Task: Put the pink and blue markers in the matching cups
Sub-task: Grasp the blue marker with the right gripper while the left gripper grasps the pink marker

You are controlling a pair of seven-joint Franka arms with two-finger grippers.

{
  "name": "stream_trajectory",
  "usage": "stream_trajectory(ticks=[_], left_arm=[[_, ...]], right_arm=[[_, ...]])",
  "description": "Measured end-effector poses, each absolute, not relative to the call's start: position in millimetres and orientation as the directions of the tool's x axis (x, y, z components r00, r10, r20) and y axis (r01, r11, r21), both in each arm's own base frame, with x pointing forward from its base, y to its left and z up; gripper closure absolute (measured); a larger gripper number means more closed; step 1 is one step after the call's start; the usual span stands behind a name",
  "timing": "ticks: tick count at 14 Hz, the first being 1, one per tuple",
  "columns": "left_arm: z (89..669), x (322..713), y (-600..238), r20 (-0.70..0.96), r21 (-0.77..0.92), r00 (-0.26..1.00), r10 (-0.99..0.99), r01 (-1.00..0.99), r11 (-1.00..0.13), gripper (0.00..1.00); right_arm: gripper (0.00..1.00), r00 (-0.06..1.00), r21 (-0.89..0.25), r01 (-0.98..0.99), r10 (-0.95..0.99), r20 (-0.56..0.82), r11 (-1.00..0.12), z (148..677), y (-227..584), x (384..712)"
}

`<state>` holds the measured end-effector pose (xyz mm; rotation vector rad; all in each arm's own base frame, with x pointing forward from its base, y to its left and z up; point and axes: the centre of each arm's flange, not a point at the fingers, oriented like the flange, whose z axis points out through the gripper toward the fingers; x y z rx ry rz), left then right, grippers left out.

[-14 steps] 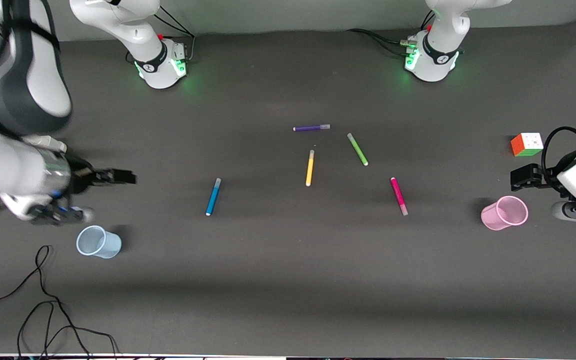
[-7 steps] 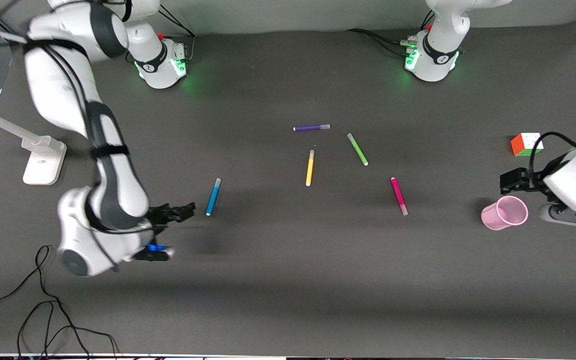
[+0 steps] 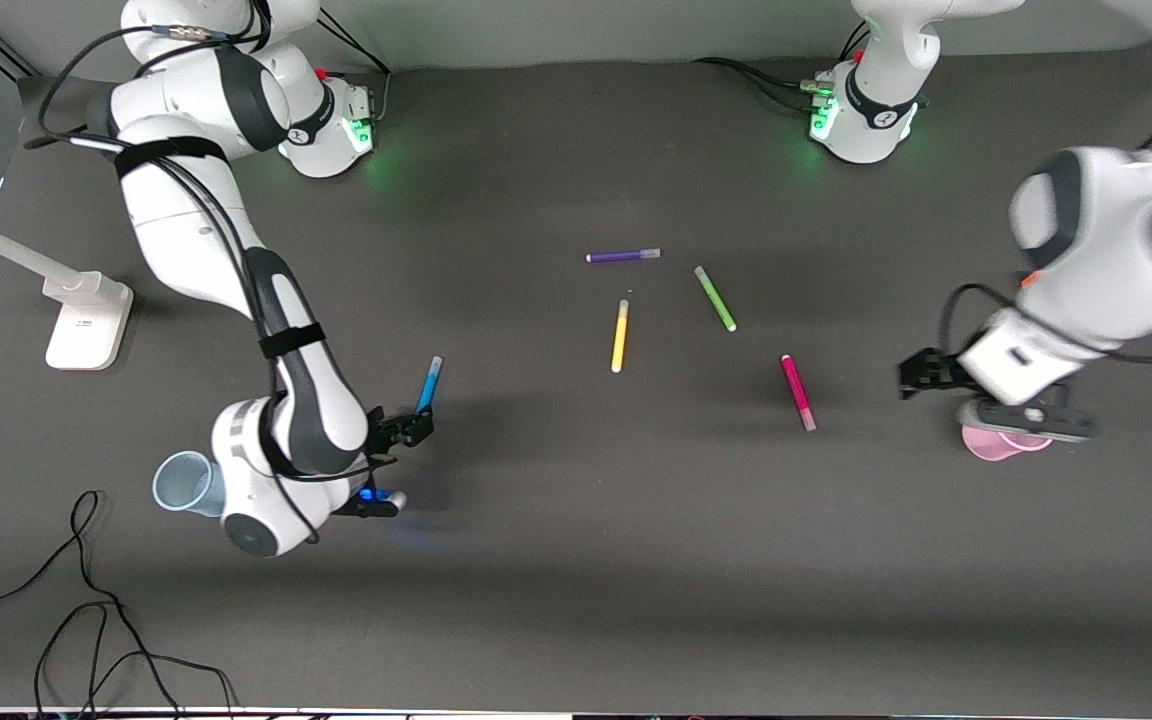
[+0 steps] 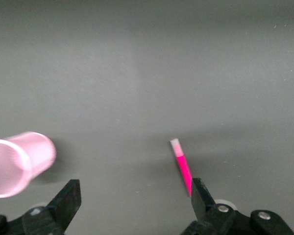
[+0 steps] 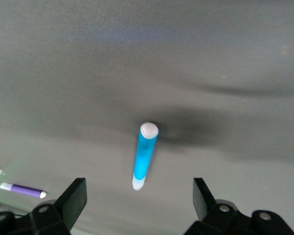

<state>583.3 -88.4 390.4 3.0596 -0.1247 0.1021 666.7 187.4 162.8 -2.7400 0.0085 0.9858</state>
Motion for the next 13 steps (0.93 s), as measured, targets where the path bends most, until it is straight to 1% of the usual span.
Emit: stream_trajectory(ticks=[3, 7, 8, 9, 10, 11, 13], left_arm=[[325.4, 553.3, -141.6, -0.011, 0.073, 0.999, -0.043, -0.042, -0.996, 0.00], [262.8, 544.8, -153.8, -0.118, 0.057, 0.993, 0.007, 0.014, -0.998, 0.01], [251.1, 543.5, -152.6, -0.139, 0.052, 0.990, 0.013, 0.021, -0.998, 0.01], [239.0, 541.7, -152.3, -0.159, 0.049, 0.987, 0.015, 0.023, -0.999, 0.02], [226.8, 540.3, -152.9, -0.174, 0.047, 0.985, 0.015, 0.024, -0.999, 0.02], [215.6, 539.8, -154.1, -0.178, 0.047, 0.984, 0.016, 0.025, -0.999, 0.02], [198.5, 538.4, -156.4, -0.184, 0.048, 0.983, 0.017, 0.026, -0.999, 0.04]], right_arm=[[0.05, 0.765, -0.205, -0.086, 0.067, -0.640, -0.975, 147.5, 189.4, 663.4], [0.07, 0.780, -0.201, -0.096, 0.052, -0.624, -0.975, 141.5, 188.0, 666.8], [0.11, 0.783, -0.198, -0.102, 0.044, -0.621, -0.975, 140.9, 187.9, 667.6], [0.11, 0.785, -0.195, -0.106, 0.039, -0.618, -0.975, 140.2, 188.0, 668.1], [0.19, 0.788, -0.194, -0.107, 0.036, -0.615, -0.975, 139.5, 188.8, 668.5], [0.22, 0.788, -0.193, -0.107, 0.035, -0.615, -0.975, 138.8, 191.1, 668.0], [0.24, 0.785, -0.186, -0.106, 0.033, -0.618, -0.977, 137.1, 197.3, 665.7]])
